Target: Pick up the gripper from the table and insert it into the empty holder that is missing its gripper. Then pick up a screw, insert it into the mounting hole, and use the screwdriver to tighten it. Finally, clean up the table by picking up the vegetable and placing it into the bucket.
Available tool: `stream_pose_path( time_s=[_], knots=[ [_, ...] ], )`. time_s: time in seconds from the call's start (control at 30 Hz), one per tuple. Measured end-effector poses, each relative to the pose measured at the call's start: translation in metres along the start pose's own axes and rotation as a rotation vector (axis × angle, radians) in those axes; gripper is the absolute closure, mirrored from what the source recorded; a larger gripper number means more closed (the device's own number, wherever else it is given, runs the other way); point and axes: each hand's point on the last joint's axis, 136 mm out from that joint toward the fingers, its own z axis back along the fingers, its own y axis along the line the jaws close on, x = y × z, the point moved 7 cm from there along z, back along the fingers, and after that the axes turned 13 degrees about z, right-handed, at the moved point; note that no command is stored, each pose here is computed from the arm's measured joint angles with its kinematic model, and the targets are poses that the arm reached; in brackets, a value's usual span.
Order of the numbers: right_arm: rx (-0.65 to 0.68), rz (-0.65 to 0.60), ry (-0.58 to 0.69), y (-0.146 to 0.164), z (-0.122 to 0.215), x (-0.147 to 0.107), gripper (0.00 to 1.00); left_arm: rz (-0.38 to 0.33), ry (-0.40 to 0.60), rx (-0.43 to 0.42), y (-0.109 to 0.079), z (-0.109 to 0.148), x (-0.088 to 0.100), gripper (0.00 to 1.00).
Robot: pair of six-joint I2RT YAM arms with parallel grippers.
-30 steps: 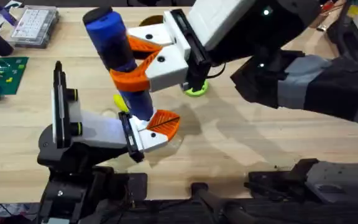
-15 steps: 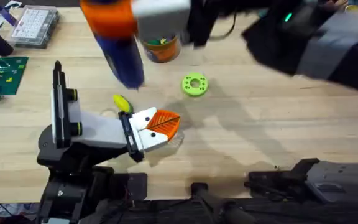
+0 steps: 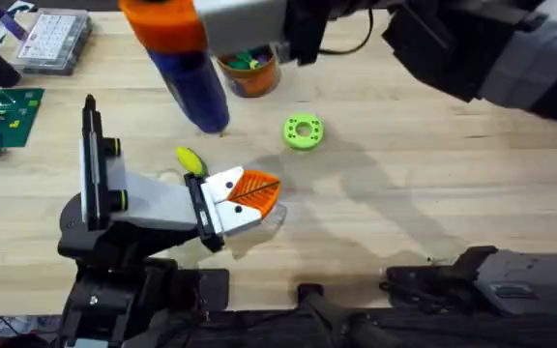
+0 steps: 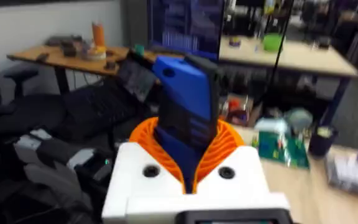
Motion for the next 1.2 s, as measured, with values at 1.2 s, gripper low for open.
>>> stream_pose_path(
  time_s=[1.2],
  knots=[
    [-0.658,-0.179,1.435,-0.021,0.179,-0.112,0.957,0.0,0.0,0.0,0.0,0.0,0.0,0.98]
  ],
)
